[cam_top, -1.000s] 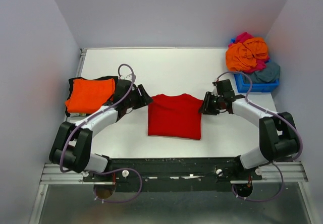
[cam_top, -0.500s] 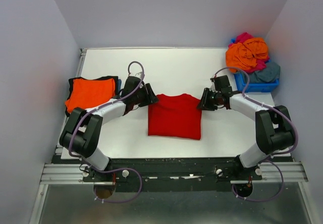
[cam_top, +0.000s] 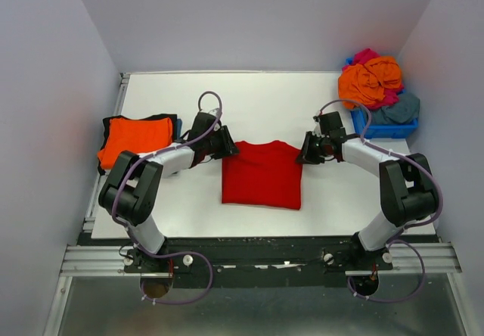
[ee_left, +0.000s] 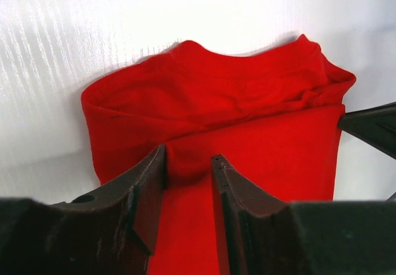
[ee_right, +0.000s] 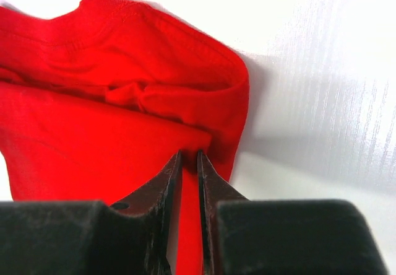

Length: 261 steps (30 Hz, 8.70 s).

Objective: Fold and stack the t-shirts
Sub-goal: Fold the long partially folded tshirt into a neat square

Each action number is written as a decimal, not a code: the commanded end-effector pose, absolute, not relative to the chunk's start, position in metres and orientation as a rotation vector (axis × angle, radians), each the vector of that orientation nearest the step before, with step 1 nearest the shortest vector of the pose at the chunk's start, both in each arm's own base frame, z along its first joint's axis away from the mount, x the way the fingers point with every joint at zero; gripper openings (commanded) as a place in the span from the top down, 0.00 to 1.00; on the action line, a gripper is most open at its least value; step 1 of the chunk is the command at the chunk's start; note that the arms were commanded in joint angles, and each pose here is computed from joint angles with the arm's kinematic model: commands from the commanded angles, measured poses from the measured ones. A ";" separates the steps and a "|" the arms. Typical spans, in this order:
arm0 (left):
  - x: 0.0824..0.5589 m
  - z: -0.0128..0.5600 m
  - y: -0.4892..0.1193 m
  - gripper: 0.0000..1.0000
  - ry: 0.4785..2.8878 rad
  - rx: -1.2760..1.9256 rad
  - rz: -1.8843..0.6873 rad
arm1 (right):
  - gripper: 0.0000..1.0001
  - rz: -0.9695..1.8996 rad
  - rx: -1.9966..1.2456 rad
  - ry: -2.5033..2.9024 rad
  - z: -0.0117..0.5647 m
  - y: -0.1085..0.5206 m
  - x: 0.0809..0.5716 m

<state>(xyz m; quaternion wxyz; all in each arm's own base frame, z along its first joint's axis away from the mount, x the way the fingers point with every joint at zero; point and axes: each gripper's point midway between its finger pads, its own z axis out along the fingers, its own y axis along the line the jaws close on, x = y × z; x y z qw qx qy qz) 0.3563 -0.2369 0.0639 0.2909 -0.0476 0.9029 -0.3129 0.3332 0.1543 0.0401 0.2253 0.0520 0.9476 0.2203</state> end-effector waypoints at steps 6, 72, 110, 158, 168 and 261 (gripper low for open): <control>0.352 0.079 -0.224 0.50 2.380 -0.122 -0.753 | 0.89 0.633 0.101 2.578 0.048 0.160 0.345; 0.415 0.103 -0.215 0.73 2.381 -0.253 -0.667 | 0.85 0.503 0.187 2.570 0.081 0.151 0.397; 0.450 0.078 -0.204 0.36 2.347 -0.243 -0.788 | 0.45 0.539 0.151 2.560 0.066 0.166 0.440; 0.432 0.075 -0.199 0.73 2.378 -0.275 -0.806 | 0.87 0.599 0.169 2.628 0.044 0.171 0.425; 0.443 0.079 -0.201 0.71 2.376 -0.255 -0.797 | 0.77 0.602 0.164 2.606 0.053 0.171 0.430; 0.251 0.202 -0.178 1.00 2.082 -0.273 -0.792 | 0.99 0.834 0.209 2.462 0.157 0.148 0.242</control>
